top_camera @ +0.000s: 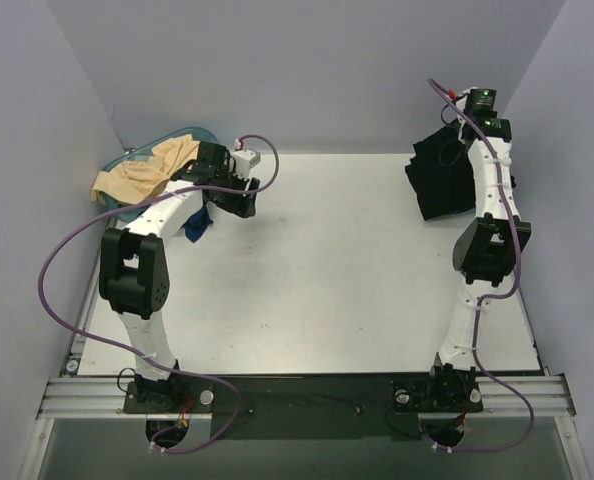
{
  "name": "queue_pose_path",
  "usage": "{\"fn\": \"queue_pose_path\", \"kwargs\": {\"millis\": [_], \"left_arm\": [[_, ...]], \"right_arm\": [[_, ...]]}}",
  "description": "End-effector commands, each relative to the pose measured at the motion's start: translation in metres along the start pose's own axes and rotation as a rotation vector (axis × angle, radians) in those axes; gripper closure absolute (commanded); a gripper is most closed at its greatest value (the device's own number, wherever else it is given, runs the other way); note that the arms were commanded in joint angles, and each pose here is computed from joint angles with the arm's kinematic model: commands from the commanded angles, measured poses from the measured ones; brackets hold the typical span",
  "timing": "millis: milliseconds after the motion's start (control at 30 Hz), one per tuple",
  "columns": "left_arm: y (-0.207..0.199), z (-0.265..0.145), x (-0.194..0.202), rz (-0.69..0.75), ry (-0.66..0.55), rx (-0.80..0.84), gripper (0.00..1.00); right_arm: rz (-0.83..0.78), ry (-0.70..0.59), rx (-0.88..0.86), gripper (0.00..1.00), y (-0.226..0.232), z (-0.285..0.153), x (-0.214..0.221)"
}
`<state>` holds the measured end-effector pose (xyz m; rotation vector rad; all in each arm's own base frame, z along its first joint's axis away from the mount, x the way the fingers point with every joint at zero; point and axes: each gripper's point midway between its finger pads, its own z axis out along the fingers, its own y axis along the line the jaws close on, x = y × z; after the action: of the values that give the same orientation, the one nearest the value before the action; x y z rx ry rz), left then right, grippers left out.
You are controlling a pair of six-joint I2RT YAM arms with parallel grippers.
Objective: Fold and stack the t-shirts
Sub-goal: Put the neatly folded tshirt into the corner of the board with the right arm
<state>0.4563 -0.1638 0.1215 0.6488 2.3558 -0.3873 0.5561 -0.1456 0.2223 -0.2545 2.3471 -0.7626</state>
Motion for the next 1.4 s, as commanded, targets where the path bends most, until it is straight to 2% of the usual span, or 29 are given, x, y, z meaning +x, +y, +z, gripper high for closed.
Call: {"fn": "queue_pose_path", "kwargs": {"millis": [0, 233, 500, 567, 600, 667, 700, 733, 800, 967, 1033, 1133, 1233, 1300, 1333, 1367], "left_arm": [[0.001, -0.003, 0.002, 0.024, 0.013, -0.01, 0.3], [0.0, -0.01, 0.007, 0.05, 0.039, -0.016, 0.3], [-0.001, -0.007, 0.013, 0.079, 0.082, -0.02, 0.3], [-0.003, -0.006, 0.016, 0.086, 0.095, -0.017, 0.3], [-0.003, -0.006, 0.016, 0.09, 0.097, -0.017, 0.3], [-0.003, -0.005, 0.018, 0.09, 0.102, -0.019, 0.3], [-0.002, -0.006, 0.017, 0.094, 0.101, -0.021, 0.3], [-0.003, -0.006, 0.019, 0.095, 0.107, -0.02, 0.3], [-0.003, -0.008, 0.018, 0.102, 0.103, -0.023, 0.3], [-0.007, -0.02, 0.012, 0.115, 0.082, -0.029, 0.3], [-0.011, -0.029, 0.008, 0.122, 0.064, -0.028, 0.29], [-0.019, -0.047, 0.008, 0.124, 0.049, -0.012, 0.29], [-0.029, -0.08, 0.003, 0.142, 0.004, 0.001, 0.29], [-0.036, -0.101, 0.003, 0.149, -0.04, 0.01, 0.29], [-0.041, -0.106, 0.011, 0.145, -0.042, 0.026, 0.28], [-0.045, -0.119, 0.015, 0.147, -0.061, 0.027, 0.27]], "right_arm": [[0.05, -0.037, 0.051, 1.0, -0.023, 0.019, 0.002], [0.037, -0.073, 0.009, 1.0, -0.012, 0.063, 0.007], [0.078, -0.083, 0.132, 1.0, -0.034, 0.099, 0.017], [0.114, -0.07, 0.192, 0.74, -0.048, 0.102, 0.023], [0.128, -0.062, 0.212, 0.52, -0.05, 0.105, 0.026], [0.154, -0.033, 0.277, 0.28, -0.063, 0.104, 0.035], [0.165, -0.022, 0.317, 0.22, -0.071, 0.102, 0.037], [0.174, -0.018, 0.348, 0.11, -0.078, 0.097, 0.037], [0.205, -0.022, 0.401, 0.03, -0.089, 0.083, 0.033], [0.253, -0.097, 0.341, 0.02, -0.084, 0.046, 0.008], [0.219, -0.144, 0.283, 0.02, -0.071, 0.026, -0.006], [0.19, -0.203, 0.208, 0.01, -0.047, -0.02, -0.027], [0.265, -0.242, 0.111, 0.01, -0.021, -0.058, -0.032], [0.325, -0.308, 0.026, 0.01, -0.008, -0.106, -0.033], [0.308, -0.293, -0.065, 0.01, 0.024, -0.106, -0.021], [0.363, -0.345, -0.099, 0.01, 0.022, -0.135, -0.023]]}}
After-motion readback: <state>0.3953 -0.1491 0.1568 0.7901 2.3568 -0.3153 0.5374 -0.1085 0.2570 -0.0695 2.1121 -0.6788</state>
